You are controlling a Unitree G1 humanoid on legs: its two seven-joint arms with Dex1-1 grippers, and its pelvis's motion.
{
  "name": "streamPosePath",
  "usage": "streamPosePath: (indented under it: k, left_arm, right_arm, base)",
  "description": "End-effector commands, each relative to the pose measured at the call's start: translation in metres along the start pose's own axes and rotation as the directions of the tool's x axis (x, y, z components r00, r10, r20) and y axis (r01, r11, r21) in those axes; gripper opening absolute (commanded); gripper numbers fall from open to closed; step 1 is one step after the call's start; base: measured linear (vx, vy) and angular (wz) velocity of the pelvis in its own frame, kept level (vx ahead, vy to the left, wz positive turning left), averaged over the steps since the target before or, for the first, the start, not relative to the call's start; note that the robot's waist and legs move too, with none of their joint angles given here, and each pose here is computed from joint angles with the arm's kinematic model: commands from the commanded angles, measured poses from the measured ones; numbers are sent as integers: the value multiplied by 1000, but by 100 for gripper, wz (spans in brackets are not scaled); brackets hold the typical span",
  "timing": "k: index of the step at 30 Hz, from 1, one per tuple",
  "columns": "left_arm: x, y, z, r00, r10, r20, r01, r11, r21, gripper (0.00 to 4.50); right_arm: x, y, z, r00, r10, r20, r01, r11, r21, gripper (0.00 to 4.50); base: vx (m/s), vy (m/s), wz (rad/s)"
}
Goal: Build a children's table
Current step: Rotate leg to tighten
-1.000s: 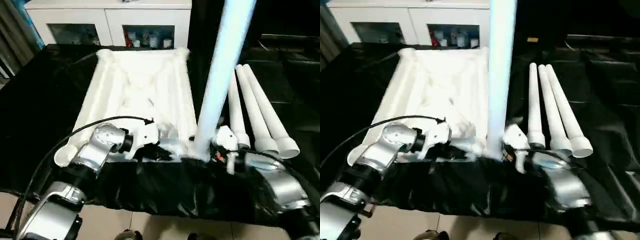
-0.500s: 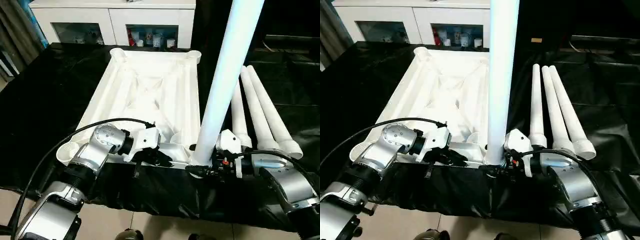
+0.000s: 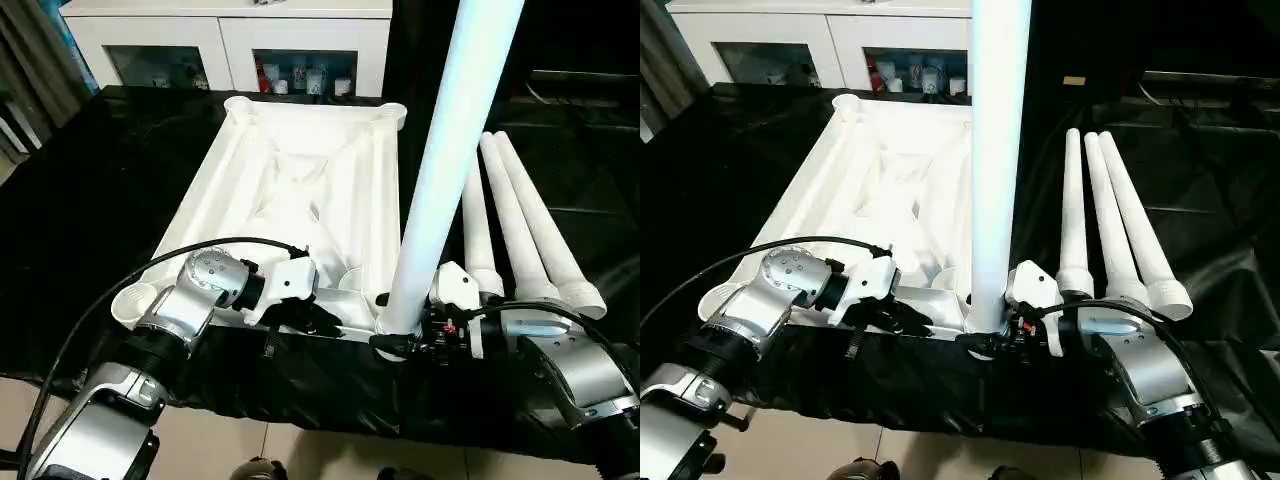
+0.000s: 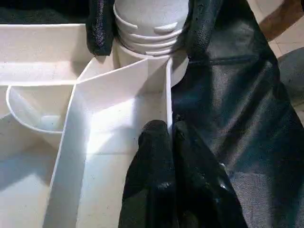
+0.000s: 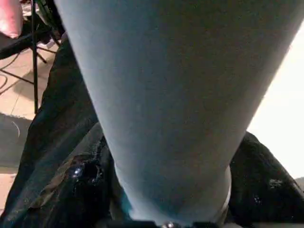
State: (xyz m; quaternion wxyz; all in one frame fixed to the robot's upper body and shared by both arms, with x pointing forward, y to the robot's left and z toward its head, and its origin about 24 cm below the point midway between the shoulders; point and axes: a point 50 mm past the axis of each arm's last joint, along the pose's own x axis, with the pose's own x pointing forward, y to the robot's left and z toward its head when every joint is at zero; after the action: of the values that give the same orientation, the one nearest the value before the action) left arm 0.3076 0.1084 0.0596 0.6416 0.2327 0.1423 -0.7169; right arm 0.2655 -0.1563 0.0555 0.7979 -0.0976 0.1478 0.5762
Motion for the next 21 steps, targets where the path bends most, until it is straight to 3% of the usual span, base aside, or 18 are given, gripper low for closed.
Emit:
streamPosePath:
  k: [1,3,5,8,10,11,15,20,21]
  left_arm:
    - [9,2,-1,999,14,-40,-14,1000,-14,0]
    - [18,13,7,993,119,-8,-119,991,-54,0]
    - [18,13,7,993,119,-8,-119,991,-54,0]
    - [38,21,17,972,234,14,-230,966,-116,0]
    - [42,22,19,967,252,15,-249,960,-125,0]
    - [51,23,22,959,283,5,-280,952,-123,0]
    - [63,21,24,954,298,3,-295,946,-131,0]
    - [66,19,24,958,288,1,-285,949,-138,0]
    - [66,19,23,958,286,1,-283,949,-139,0]
  right_arm:
    - [9,2,-8,999,-50,7,50,997,66,272]
    - [19,-8,-14,973,-231,3,230,968,104,272]
    - [19,-8,-14,973,-231,3,230,968,104,272]
    - [42,-15,-23,890,-455,-19,449,870,202,272]
    - [48,-15,-23,873,-488,-21,480,849,220,271]
    - [58,-17,-23,832,-554,-31,541,798,266,271]
    - [70,-18,-19,794,-606,-43,591,754,287,271]
    - [79,-17,-10,806,-592,9,573,783,244,271]
    - [79,-17,-10,806,-592,9,573,784,240,341]
  base:
    - [0,0,0]
    - [0,0,0]
    - [0,0,0]
    - [0,0,0]
    - [0,0,0]
    - [0,0,0]
    - [0,0,0]
    - [0,0,0]
    - [0,0,0]
